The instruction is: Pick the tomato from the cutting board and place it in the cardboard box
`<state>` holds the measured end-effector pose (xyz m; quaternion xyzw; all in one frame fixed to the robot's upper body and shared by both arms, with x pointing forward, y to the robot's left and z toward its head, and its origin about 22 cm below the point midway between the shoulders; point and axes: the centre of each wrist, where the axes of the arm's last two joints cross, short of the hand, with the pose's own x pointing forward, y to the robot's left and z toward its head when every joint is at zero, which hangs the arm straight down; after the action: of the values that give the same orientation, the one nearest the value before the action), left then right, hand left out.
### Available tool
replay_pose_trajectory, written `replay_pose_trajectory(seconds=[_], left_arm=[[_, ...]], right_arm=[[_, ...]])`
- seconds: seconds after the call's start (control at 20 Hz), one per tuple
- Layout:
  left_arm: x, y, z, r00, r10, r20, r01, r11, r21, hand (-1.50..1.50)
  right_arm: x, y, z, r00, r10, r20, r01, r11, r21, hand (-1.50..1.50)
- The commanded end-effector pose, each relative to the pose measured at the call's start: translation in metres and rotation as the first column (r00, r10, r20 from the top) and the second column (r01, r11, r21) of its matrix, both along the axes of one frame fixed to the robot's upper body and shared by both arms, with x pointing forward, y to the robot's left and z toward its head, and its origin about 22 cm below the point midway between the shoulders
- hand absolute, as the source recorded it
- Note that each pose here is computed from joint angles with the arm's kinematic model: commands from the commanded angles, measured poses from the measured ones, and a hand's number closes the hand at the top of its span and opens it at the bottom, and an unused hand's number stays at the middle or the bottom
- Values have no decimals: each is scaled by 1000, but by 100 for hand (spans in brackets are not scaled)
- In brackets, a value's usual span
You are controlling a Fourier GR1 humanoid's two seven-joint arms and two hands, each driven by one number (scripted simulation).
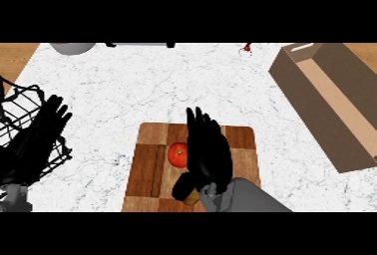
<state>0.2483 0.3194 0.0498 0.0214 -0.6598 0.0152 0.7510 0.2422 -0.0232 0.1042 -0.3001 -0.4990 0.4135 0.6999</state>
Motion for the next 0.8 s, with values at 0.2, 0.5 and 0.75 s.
replay_pose_trajectory(seconds=[0.2,0.5,0.75], left_arm=[[3,-3,-1,1000,10,-2,-10,1000,-1,0],[-7,4,4,1000,17,-16,-17,1000,-1,0],[-4,-2,-1,1000,12,2,-12,1000,-12,0]], right_arm=[[-2,17,14,978,-121,-173,101,988,-118,-150],[-11,19,9,979,-107,-174,90,991,-102,-150],[9,24,1,986,-94,-134,82,992,-96,-150]])
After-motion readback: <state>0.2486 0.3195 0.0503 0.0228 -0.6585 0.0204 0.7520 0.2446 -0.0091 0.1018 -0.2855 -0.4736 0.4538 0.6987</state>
